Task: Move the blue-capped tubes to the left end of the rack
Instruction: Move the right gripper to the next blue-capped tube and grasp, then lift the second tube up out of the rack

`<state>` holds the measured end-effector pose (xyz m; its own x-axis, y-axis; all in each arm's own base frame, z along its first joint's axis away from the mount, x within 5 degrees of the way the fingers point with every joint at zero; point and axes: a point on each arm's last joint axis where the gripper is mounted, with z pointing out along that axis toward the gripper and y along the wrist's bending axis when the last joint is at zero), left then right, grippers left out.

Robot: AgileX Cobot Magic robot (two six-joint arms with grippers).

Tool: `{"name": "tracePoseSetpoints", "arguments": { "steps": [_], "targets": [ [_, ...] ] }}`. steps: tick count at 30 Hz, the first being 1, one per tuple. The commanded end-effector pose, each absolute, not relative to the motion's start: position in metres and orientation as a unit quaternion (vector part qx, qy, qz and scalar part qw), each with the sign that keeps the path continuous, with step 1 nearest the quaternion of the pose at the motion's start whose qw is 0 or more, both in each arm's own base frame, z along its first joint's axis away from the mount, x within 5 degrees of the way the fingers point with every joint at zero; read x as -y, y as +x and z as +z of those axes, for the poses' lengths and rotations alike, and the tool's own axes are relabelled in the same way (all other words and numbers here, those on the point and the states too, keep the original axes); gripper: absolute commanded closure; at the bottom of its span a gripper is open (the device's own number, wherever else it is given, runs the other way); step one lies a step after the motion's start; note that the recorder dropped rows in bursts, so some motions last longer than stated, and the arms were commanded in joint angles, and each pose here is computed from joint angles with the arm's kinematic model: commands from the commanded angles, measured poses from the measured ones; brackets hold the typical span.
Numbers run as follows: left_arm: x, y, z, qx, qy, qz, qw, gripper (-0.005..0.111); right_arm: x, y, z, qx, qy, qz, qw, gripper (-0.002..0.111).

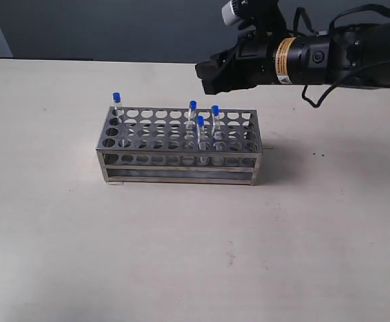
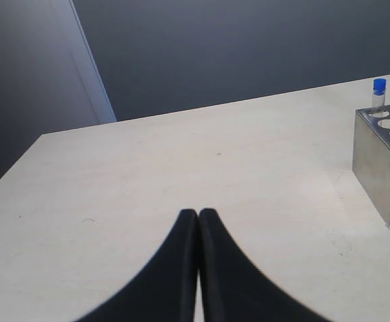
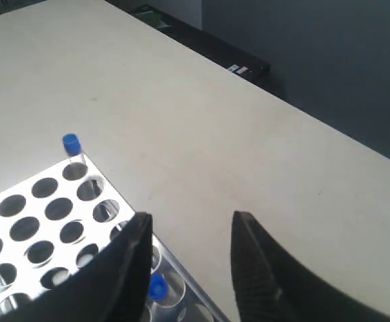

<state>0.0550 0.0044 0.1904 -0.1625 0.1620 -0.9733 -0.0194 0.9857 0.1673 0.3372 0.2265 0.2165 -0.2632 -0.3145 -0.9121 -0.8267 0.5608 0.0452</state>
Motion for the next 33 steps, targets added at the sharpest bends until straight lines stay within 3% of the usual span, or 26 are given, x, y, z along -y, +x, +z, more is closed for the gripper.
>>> {"name": "tracePoseSetpoints", "arguments": {
  "steps": [1, 12, 27, 29, 33],
  "targets": [
    [-0.004, 0.055, 0.192, -0.756, 0.048, 0.065, 0.650, 0.106, -0.220, 0.337, 0.214, -0.749, -0.372, 0.256, 0.485, 0.070],
    [-0.004, 0.055, 0.192, -0.756, 0.048, 0.065, 0.650, 0.106, -0.217, 0.334, 0.170, -0.778, -0.381, 0.242, 0.437, 0.070],
    [-0.004, 0.055, 0.192, -0.756, 0.048, 0.065, 0.650, 0.106, -0.218, 0.338, 0.146, -0.795, -0.371, 0.243, 0.415, 0.071],
    [-0.004, 0.055, 0.192, -0.756, 0.048, 0.065, 0.650, 0.106, -0.219, 0.338, 0.147, -0.795, -0.369, 0.244, 0.415, 0.077],
    [-0.004, 0.055, 0.192, -0.756, 0.048, 0.065, 0.650, 0.106, -0.219, 0.338, 0.147, -0.795, -0.367, 0.245, 0.416, 0.108]
  ]
}}
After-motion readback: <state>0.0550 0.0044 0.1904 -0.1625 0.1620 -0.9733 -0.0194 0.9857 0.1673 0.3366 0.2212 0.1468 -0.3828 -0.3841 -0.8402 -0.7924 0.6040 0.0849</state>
